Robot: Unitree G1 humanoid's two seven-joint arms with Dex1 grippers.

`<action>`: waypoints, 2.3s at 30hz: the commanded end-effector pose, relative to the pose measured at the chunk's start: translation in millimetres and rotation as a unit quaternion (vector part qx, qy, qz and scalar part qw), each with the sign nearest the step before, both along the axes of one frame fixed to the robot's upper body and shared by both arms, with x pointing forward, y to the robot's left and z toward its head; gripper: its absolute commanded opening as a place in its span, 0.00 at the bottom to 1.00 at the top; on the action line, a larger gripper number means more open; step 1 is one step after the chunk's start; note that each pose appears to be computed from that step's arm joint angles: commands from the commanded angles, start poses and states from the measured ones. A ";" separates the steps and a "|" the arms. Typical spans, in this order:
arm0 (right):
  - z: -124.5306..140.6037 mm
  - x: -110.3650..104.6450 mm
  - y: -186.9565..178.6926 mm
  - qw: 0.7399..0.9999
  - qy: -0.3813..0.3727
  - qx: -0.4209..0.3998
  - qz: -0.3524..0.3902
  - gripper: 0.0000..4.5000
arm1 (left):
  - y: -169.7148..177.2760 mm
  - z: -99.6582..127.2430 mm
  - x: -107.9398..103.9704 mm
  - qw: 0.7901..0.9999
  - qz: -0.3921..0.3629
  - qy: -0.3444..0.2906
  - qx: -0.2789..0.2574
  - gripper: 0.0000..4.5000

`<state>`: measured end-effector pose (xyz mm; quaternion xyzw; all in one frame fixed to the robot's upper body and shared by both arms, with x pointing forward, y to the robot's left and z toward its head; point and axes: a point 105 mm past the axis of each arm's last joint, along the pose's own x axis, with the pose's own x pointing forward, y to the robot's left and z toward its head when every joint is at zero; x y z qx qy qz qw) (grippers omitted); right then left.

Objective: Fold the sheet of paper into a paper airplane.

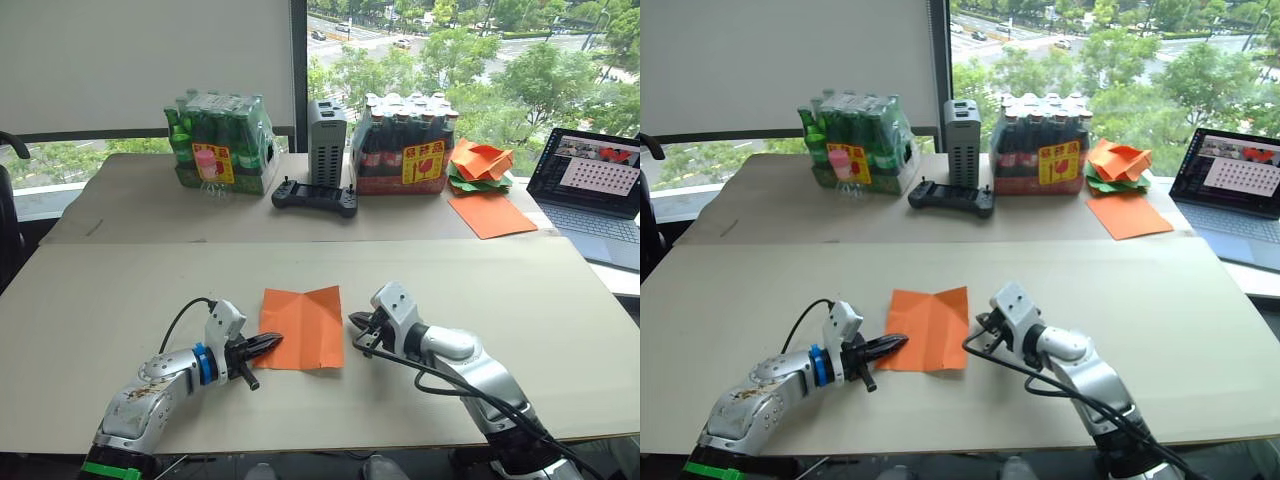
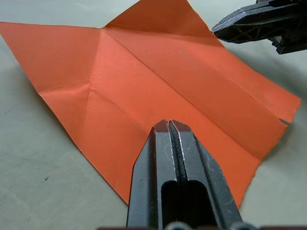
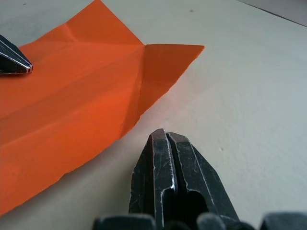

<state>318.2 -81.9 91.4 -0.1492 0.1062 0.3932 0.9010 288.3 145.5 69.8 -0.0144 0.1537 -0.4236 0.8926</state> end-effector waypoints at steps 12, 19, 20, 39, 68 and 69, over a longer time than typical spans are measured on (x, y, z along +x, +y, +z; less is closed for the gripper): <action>6.3 2.1 10.9 0.999 -0.018 -0.019 0.025 0.00 | -0.9 -10.2 -2.9 1.000 0.009 0.017 0.008 0.01; 8.1 -1.5 15.9 0.999 -0.015 -0.011 0.041 0.00 | -2.6 -10.4 -2.9 1.000 0.009 0.016 0.006 0.01; 8.3 -1.5 16.0 0.999 -0.015 -0.009 0.041 0.00 | -2.7 -10.6 -3.0 1.000 0.009 0.016 0.006 0.01; 32.3 -8.0 44.9 0.993 -0.006 0.093 0.069 0.00 | -1.8 -12.2 -3.4 1.000 0.013 0.016 0.008 0.01; 2.7 -10.5 102.8 0.991 0.039 0.079 0.105 0.00 | 13.2 -4.2 -6.4 0.998 0.059 0.009 -0.002 0.01; 1.5 -11.4 104.7 0.990 0.039 0.075 0.109 0.00 | 16.1 -3.6 -7.9 0.998 0.066 0.009 -0.002 0.01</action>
